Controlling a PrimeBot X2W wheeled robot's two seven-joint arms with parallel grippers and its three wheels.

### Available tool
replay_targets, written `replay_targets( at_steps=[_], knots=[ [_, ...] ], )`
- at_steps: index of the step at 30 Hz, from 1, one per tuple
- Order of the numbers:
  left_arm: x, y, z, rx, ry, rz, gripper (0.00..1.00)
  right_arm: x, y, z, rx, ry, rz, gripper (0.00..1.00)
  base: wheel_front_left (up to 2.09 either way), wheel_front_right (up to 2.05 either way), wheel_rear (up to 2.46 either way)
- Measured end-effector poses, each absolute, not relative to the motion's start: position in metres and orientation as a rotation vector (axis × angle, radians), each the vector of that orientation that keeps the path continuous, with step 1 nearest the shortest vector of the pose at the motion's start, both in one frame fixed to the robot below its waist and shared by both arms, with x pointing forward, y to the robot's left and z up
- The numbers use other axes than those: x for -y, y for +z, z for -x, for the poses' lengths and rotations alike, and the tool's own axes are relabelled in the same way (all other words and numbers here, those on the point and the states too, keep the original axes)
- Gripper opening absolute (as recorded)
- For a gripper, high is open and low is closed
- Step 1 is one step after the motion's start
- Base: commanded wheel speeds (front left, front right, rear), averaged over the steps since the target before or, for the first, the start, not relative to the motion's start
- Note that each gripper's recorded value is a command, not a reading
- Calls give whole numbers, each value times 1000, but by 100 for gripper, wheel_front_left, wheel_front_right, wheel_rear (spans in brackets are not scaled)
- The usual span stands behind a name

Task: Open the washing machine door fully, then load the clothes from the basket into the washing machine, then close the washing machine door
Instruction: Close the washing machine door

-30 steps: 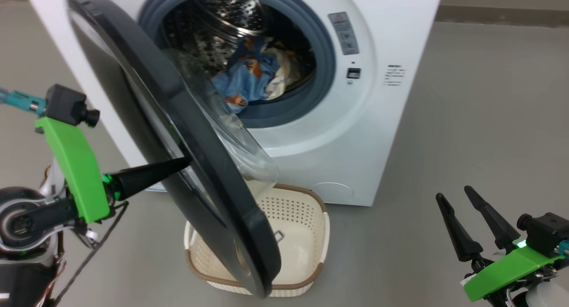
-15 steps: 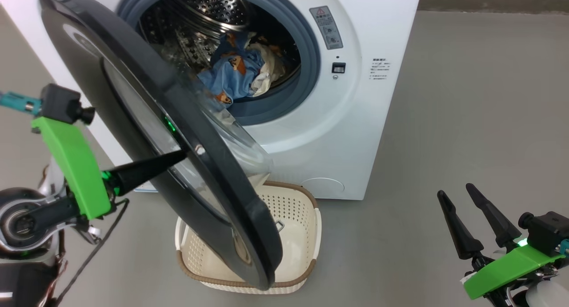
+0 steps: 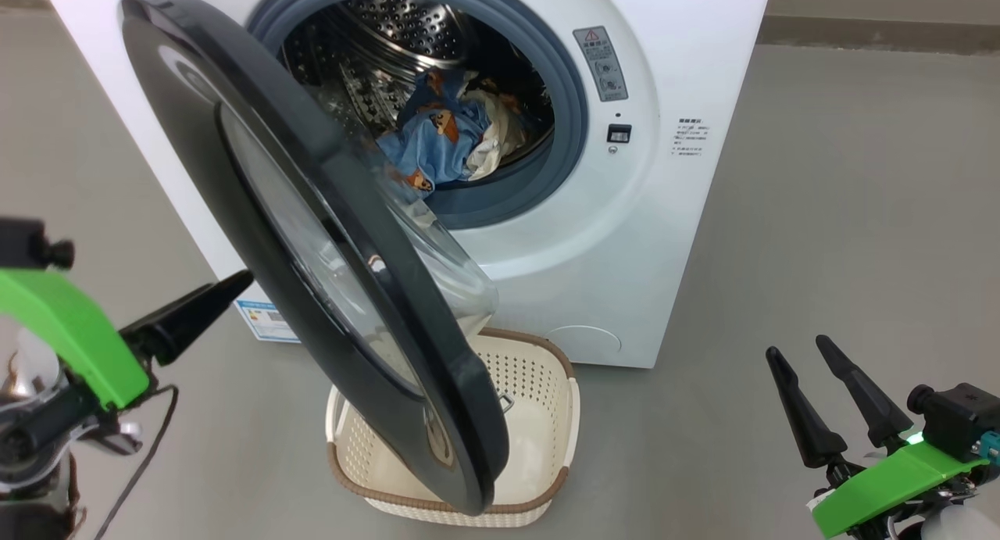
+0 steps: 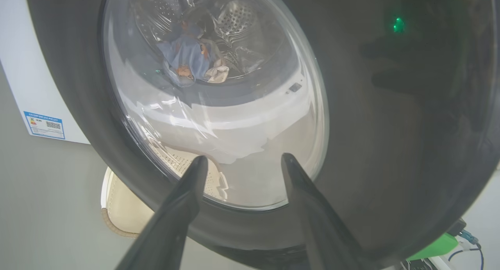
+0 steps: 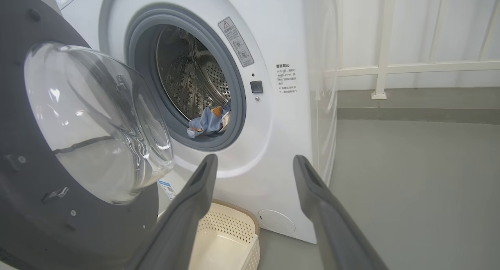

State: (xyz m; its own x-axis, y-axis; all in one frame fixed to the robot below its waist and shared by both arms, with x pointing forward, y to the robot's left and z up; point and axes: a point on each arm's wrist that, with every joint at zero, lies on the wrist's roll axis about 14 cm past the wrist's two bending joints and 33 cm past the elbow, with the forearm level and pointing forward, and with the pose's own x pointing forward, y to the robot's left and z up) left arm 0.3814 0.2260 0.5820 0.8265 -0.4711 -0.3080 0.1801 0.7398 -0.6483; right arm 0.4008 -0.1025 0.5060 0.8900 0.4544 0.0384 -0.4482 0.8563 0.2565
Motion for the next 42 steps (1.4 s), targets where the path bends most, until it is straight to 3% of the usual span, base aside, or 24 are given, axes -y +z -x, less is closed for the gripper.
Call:
replay_targets(
  at_steps=[21, 32, 42],
  knots=[
    [-318, 523, -359, -251, 83, 704, 100, 97, 507, -393, -24, 489, -261, 100, 0, 0, 0],
    [-322, 495, -336, -153, 185, 693, 100, 92, 506, -392, -31, 504, -259, 100, 0, 0, 0],
    [-319, 476, -316, -70, 230, 554, 100, 88, 506, -394, -31, 515, -258, 100, 0, 0, 0]
  ],
)
